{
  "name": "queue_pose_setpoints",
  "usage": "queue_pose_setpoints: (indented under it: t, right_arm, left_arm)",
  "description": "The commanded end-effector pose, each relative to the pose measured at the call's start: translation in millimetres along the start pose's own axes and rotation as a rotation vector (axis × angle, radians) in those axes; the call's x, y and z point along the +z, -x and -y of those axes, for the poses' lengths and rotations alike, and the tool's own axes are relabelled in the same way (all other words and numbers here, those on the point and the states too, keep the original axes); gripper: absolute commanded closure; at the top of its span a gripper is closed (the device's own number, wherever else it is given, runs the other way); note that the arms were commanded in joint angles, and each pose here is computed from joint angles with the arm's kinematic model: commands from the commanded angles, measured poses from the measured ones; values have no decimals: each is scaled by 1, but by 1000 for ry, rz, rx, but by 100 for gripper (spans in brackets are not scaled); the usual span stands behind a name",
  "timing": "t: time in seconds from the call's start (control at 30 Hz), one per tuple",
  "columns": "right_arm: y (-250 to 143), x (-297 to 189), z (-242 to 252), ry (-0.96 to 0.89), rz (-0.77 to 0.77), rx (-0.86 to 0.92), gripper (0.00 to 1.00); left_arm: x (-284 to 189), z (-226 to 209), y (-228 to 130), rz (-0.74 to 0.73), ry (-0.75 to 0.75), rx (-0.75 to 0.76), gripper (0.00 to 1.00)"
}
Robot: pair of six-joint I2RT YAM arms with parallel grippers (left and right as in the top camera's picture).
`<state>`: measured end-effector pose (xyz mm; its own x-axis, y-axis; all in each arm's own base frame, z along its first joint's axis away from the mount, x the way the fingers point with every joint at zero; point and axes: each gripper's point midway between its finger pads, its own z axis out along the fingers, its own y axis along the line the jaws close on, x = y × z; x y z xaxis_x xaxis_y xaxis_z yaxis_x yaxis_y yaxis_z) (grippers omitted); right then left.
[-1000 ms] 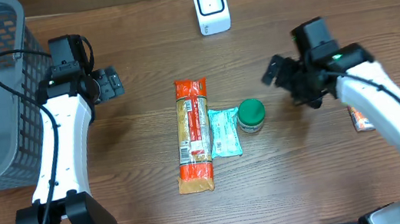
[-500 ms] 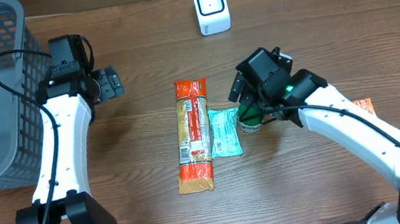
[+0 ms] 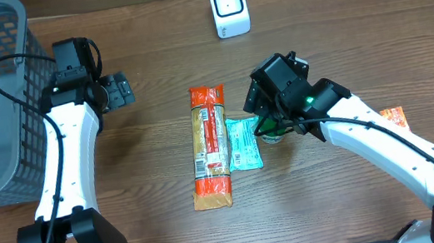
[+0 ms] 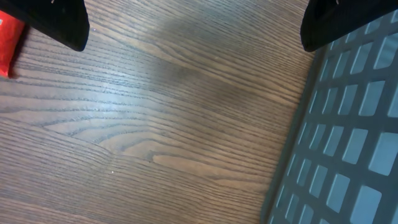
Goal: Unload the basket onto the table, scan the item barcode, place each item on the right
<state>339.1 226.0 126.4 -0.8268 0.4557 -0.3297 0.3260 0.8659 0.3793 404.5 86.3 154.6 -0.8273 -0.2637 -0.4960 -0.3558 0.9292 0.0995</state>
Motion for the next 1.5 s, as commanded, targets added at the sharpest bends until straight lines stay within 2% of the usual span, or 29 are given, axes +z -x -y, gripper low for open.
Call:
queue_pose_setpoints:
  t: [0.0, 0.23, 0.33, 0.63, 0.7, 0.87, 1.03, 1.47]
  right_arm:
    - [9, -4, -1, -7, 45, 58, 18]
    - [-2, 2, 19, -97, 18, 316, 18]
    - [-8, 11, 27, -142, 3, 326, 10]
    - [-32, 47, 35, -203, -101, 321, 8]
    - [-33, 47, 37, -214, -103, 319, 10]
    - [-35, 45, 46, -248, -102, 300, 22]
    - [-33, 43, 56, -289, -96, 174, 28]
    - [-30, 43, 55, -248, -163, -404, 29]
  left_arm:
    - [-3, 0, 6, 15, 3, -4, 0]
    - [-3, 0, 6, 16, 2, -4, 0]
    - [-3, 0, 6, 16, 2, -4, 0]
    - [-3, 0, 6, 15, 3, -4, 0]
    - [-3, 0, 6, 15, 3, -4, 0]
    - [-3, 0, 6, 16, 3, -4, 0]
    - [-3, 0, 6, 16, 3, -4, 0]
    - [-3, 0, 6, 16, 2, -4, 0]
